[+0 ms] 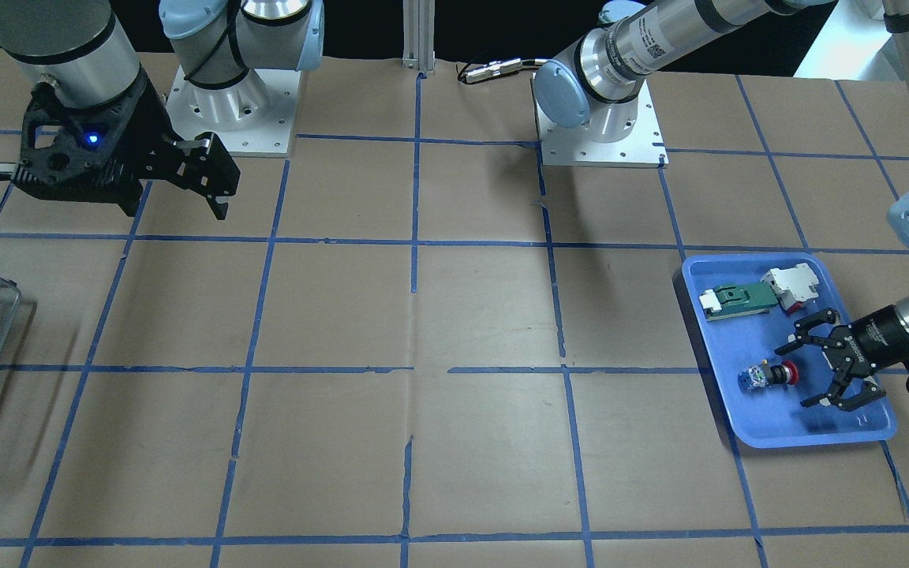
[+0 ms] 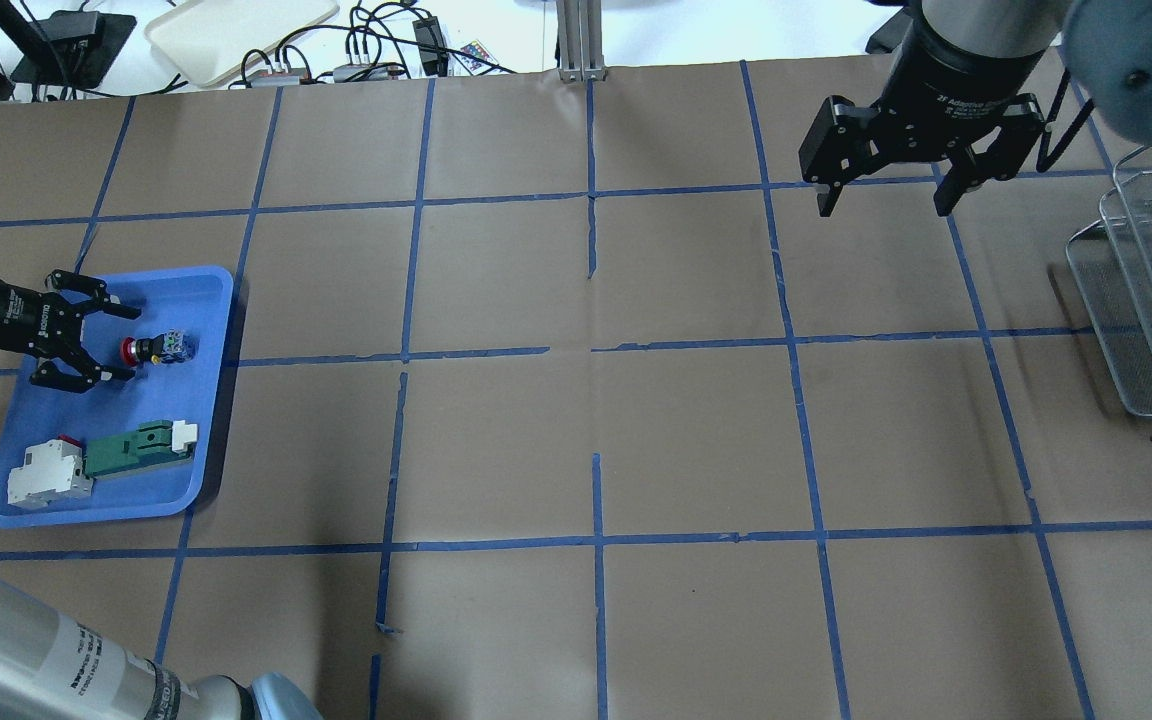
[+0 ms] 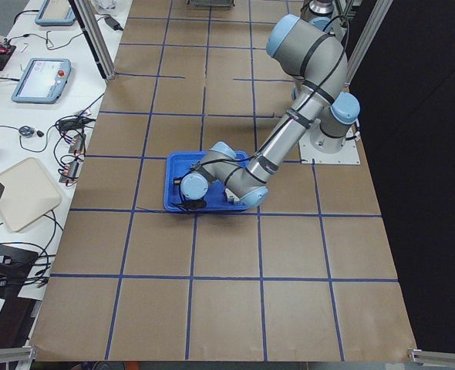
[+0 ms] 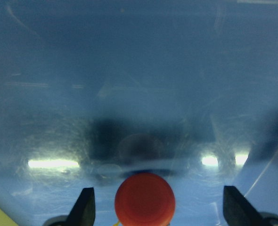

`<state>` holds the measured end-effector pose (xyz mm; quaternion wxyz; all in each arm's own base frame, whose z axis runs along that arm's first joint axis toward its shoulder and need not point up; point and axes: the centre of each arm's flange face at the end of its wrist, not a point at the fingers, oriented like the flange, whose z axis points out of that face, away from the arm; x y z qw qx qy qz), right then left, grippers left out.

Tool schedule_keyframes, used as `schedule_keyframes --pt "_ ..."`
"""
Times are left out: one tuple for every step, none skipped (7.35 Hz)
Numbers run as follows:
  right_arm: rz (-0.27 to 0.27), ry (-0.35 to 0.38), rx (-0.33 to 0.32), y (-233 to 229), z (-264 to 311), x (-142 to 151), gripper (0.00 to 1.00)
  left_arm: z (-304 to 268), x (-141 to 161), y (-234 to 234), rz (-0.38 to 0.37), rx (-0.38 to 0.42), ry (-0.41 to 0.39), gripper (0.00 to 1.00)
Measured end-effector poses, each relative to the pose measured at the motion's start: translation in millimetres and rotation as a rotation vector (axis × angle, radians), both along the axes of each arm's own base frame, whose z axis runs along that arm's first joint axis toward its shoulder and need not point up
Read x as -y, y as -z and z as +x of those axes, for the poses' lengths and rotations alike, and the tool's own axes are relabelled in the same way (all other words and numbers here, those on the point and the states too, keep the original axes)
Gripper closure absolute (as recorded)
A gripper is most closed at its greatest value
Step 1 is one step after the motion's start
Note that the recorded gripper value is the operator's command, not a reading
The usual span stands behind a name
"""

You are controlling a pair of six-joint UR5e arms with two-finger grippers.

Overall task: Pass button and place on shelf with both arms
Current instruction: 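Lower the left gripper and close it on the red push button, then lift the red push button out of the tray toward the table center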

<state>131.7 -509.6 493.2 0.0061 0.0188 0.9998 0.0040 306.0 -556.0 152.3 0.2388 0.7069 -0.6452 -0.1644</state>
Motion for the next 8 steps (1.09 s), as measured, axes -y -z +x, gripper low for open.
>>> schedule_keyframes --pt "0.0 -0.001 0.0 0.0 0.1 -0.1 0.0 -0.6 -0.5 0.4 0.006 -0.006 0.0 0.95" --pt "0.001 0.0 0.0 0.0 0.1 -0.1 0.0 -1.2 -1.1 0.4 0.013 -0.015 0.0 1.0" --pt "0.001 0.0 0.0 0.1 0.1 -0.1 0.0 -1.5 -1.4 0.1 0.02 -0.021 0.0 1.0" --pt "0.001 0.001 0.001 0.3 0.1 -0.1 0.0 -2.3 -1.3 -1.7 0.022 -0.024 0.001 1.0" --pt "0.001 0.0 0.001 0.4 0.2 -0.1 0.0 -4.0 -0.7 -6.6 0.019 -0.022 0.005 1.0" --pt "0.001 -0.003 0.001 0.3 0.3 -0.2 0.0 -12.0 3.2 -17.9 0.008 -0.012 0.021 1.0" --pt "0.001 -0.006 0.001 0.2 0.2 -0.1 0.0 -31.7 12.8 -39.8 -0.011 0.008 0.057 1.0" --pt "0.0 -0.005 0.001 -0.1 0.2 -0.2 0.0 -58.4 24.2 -67.3 -0.026 0.023 0.099 1.0"
